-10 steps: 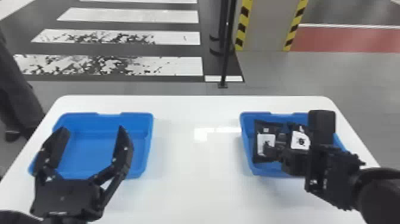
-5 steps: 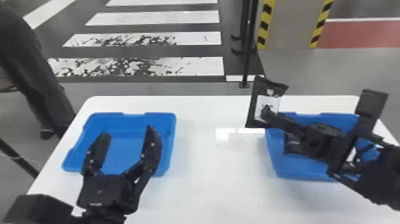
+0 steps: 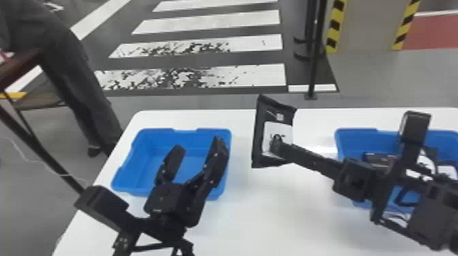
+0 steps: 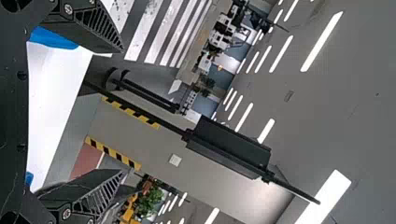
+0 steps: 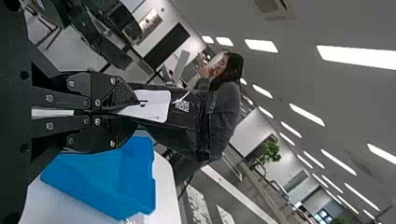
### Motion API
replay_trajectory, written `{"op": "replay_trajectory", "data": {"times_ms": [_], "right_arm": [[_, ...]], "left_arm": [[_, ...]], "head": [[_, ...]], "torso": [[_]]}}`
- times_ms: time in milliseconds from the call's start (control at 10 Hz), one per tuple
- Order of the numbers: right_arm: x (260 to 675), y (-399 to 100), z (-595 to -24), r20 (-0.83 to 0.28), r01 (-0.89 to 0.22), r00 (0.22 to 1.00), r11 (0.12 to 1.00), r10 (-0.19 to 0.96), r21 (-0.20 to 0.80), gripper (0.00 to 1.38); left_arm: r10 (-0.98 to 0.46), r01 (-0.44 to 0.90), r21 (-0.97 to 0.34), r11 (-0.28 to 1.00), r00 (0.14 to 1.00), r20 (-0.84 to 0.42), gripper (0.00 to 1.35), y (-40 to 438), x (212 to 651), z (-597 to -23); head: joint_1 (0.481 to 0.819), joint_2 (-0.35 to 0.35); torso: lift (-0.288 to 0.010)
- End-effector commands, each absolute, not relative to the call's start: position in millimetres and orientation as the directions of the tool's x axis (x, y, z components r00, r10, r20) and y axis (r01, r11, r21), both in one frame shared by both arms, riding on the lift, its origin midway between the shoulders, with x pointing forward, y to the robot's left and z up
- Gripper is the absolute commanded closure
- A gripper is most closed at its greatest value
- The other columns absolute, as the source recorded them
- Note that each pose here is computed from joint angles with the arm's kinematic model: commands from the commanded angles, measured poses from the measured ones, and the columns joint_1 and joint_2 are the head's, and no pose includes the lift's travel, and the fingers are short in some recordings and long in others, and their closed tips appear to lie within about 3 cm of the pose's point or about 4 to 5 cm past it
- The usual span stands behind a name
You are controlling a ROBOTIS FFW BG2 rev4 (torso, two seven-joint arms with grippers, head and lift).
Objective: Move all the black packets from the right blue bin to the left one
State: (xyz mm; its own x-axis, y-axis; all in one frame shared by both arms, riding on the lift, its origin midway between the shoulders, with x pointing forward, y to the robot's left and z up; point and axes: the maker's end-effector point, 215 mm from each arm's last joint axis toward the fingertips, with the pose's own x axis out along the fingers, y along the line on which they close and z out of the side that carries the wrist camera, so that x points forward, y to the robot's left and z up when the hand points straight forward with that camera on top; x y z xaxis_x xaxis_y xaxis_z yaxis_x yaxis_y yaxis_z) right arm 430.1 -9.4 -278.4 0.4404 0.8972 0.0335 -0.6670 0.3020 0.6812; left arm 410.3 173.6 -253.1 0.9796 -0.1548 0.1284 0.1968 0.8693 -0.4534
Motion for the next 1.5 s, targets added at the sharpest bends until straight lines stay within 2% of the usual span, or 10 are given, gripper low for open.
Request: {"op": "replay_trajectory", "data": {"times_ms": [0,400,700,800,900,1000,1100,1400], "right_arm": [[414.5,9.2,-284.7,0.044,-0.654,0.382,0.237,0.923,0.718,1.11],[394.9,35.5,-287.5,0.060,-0.624,0.290,0.141,0.955,0.768,1.11],[386.1,48.3,-292.9,0.052,-0.613,0.251,0.118,0.967,0.781,1.11],[386.5,49.4,-293.0,0.050,-0.615,0.248,0.118,0.967,0.779,1.11],[388.1,50.0,-293.7,0.047,-0.615,0.247,0.119,0.968,0.779,1.11],[390.8,51.1,-291.3,0.046,-0.622,0.243,0.119,0.969,0.774,1.11],[394.1,50.8,-288.7,0.044,-0.631,0.243,0.124,0.969,0.765,1.11],[420.9,47.9,-280.8,0.050,-0.657,0.276,0.151,0.960,0.739,1.11]], "left_arm": [[-0.190,0.227,-0.459,0.859,0.974,0.126,0.12,169.9,416.2,-252.0],[-0.311,0.332,-0.453,0.827,0.942,0.124,0.12,140.1,420.3,-251.4],[-0.349,0.367,-0.459,0.809,0.928,0.128,0.14,130.1,420.5,-249.8],[-0.357,0.368,-0.465,0.806,0.927,0.115,0.36,127.4,420.1,-253.9],[-0.359,0.367,-0.468,0.804,0.927,0.109,0.73,127.3,420.1,-255.7],[-0.354,0.362,-0.449,0.817,0.929,0.106,1.03,128.3,419.9,-256.5],[-0.347,0.357,-0.446,0.820,0.932,0.108,1.21,127.0,420.2,-255.3],[-0.311,0.321,-0.432,0.842,0.945,0.096,1.21,133.6,420.3,-255.9]], "head": [[0.695,0.212],[0.695,0.232],[0.695,0.241],[0.695,0.245],[0.695,0.246],[0.695,0.245],[0.695,0.246],[0.695,0.241]], "torso": [[-0.140],[-0.140],[-0.140],[-0.140],[-0.140],[-0.140],[-0.140],[-0.140]]}}
